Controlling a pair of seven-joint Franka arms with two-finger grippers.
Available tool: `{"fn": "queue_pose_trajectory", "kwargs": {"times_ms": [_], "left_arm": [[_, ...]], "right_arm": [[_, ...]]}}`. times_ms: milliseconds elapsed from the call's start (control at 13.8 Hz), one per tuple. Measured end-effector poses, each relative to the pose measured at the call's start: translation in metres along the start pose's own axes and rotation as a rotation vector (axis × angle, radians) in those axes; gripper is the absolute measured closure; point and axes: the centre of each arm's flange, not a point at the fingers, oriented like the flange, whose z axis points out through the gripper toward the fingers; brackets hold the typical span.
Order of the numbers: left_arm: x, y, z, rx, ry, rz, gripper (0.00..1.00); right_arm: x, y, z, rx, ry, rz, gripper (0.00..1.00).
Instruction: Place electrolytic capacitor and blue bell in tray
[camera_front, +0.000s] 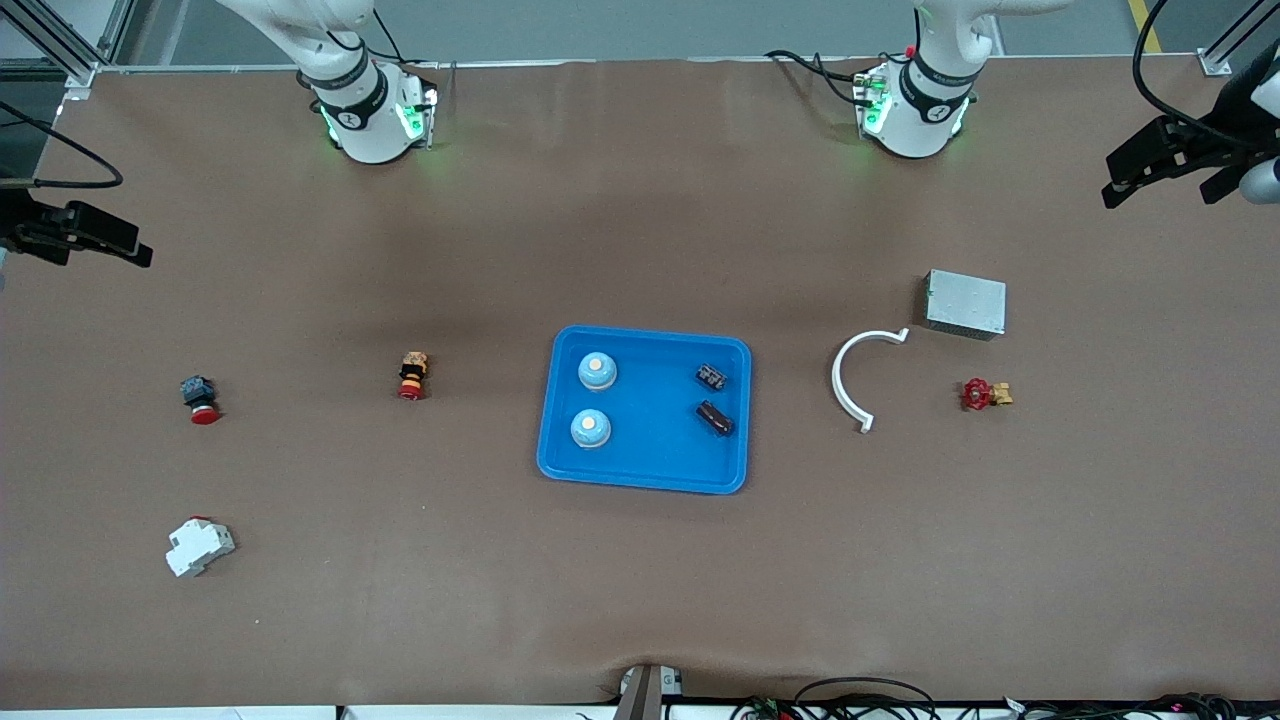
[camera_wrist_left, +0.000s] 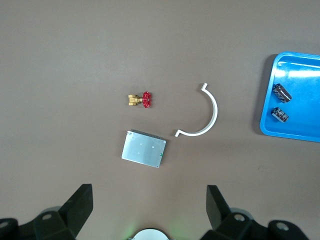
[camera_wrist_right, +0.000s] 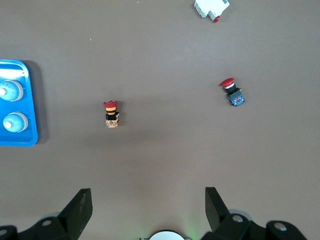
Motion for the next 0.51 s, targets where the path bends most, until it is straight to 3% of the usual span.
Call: {"fn": "queue_pose_trajectory", "kwargs": {"times_ms": [509], "left_arm": [[0.0003, -0.0002, -0.0002, 0.000, 0.002, 0.000, 0.00]], "right_arm": [[0.0061, 0.0013, -0.0010, 0.003, 0.033, 0.001, 0.00]]}}
